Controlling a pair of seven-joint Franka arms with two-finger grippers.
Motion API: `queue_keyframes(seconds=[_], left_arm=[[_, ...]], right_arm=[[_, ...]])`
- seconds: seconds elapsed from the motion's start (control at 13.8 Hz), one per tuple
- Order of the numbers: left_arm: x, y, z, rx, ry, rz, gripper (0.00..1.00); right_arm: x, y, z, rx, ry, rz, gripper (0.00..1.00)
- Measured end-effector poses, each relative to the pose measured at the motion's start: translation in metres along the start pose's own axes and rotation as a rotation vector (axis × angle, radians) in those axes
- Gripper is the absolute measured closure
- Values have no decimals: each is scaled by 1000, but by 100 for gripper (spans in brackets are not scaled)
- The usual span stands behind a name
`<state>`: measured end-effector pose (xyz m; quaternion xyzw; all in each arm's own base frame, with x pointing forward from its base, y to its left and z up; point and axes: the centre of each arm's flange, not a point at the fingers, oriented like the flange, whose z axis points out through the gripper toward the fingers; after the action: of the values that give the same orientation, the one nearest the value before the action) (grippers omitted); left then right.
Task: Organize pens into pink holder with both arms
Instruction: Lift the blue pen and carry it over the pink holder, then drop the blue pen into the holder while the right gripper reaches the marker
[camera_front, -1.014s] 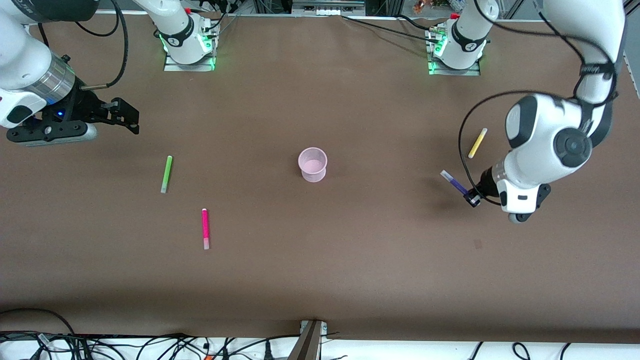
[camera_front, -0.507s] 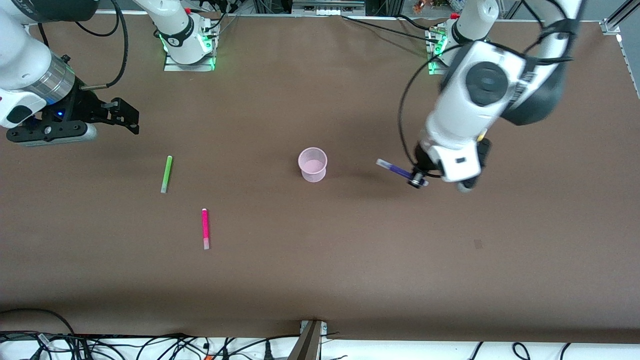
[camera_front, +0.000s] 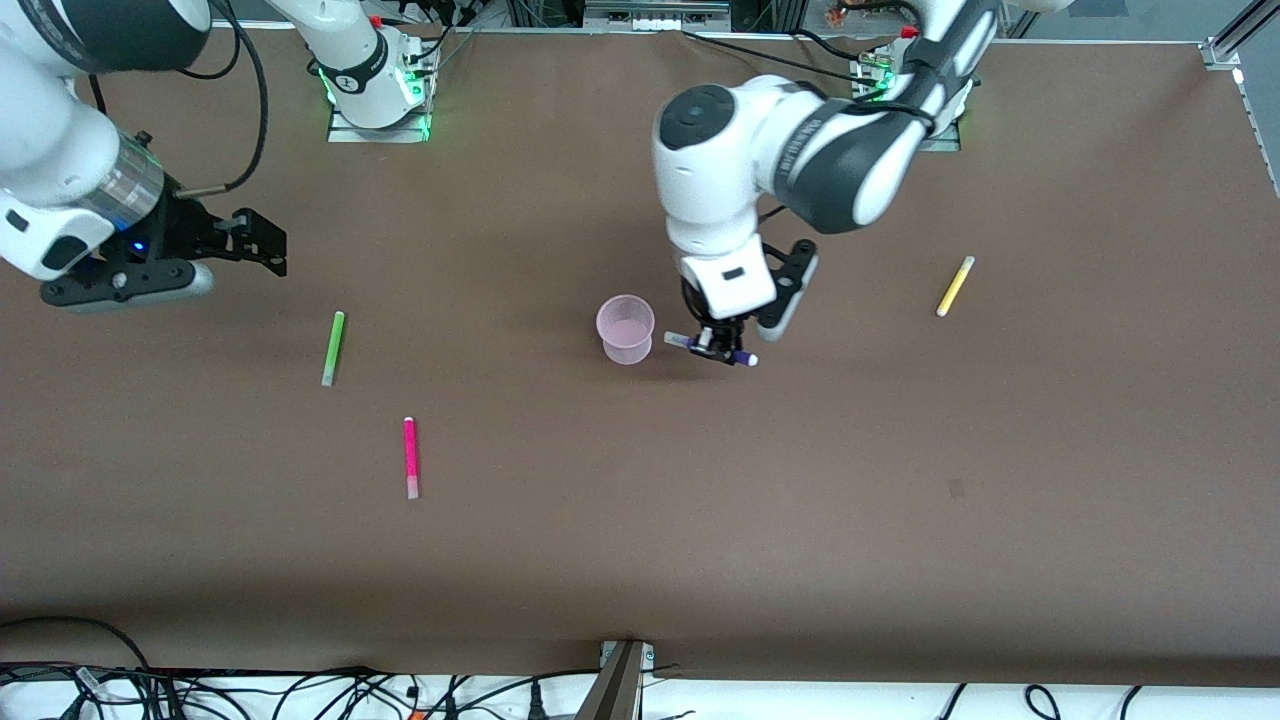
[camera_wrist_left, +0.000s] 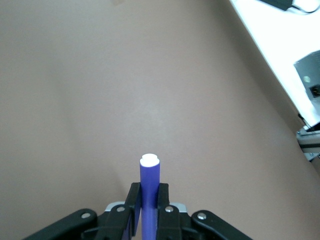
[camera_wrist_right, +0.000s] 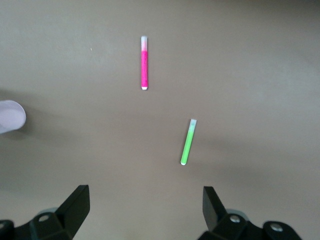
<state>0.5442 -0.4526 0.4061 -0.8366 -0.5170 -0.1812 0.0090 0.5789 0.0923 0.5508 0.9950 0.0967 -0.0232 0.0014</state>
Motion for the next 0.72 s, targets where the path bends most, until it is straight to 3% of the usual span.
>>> queue_keyframes(seconds=[0.22,0.43,0.72], left_arm=[[-59,-14,9,-44,125,51,82],[-107,-33,26,-81,267,92,82],[-134,-43,42,-116,352,144,82]], right_arm=[[17,9,31,-22,-30,-93,0],[26,14,55,-19,-63,-111,0],[39,5,91,20,-38,-115,0]])
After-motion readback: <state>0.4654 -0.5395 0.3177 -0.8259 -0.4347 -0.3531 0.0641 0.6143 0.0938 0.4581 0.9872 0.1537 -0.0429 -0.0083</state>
